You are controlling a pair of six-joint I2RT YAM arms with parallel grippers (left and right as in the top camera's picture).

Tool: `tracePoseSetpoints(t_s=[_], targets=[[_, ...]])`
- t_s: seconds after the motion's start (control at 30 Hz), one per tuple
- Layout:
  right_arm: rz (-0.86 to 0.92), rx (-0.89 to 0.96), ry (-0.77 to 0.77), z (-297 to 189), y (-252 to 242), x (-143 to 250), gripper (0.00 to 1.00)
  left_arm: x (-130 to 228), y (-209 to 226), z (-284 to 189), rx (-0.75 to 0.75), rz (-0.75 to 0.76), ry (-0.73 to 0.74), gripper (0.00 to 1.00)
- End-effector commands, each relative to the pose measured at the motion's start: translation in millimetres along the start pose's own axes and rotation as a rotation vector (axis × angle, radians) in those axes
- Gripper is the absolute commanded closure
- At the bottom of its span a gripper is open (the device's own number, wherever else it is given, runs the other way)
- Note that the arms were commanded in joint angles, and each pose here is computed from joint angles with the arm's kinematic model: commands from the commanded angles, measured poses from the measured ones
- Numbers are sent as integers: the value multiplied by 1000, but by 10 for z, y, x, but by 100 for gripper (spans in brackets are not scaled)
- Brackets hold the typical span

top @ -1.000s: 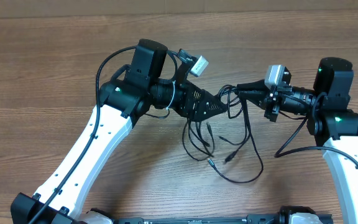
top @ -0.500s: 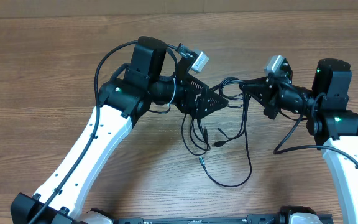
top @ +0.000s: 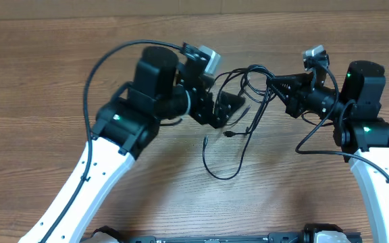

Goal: Untangle cables

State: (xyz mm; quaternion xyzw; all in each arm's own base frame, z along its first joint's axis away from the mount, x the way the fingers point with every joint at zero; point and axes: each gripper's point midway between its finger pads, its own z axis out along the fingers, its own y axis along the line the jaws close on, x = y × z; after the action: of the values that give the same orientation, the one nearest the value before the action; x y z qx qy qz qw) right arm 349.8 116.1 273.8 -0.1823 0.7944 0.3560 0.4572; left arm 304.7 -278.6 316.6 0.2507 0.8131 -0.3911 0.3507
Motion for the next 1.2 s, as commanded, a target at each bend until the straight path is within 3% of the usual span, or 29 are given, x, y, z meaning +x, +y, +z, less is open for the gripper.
tracePoseSetpoints(t_s=[0.0,0.17,0.5,0.97,1.17], targets=[[72,-175,-35,-76,351,-175,96,-23,-233,11,36,29,-4,1],[98,-325,-54,-149,609,-303,96,-34,9,8,-107,-166,-30,1],[122,-394,-45,-194,724,-327,96,-103,153,-17,-186,-279,-84,0],[101,-385,-61,-192,713,-366,96,19,-187,22,3,-346,10,0],[98,-384,-63,-193,713,-372,96,73,-272,18,47,-462,47,0]])
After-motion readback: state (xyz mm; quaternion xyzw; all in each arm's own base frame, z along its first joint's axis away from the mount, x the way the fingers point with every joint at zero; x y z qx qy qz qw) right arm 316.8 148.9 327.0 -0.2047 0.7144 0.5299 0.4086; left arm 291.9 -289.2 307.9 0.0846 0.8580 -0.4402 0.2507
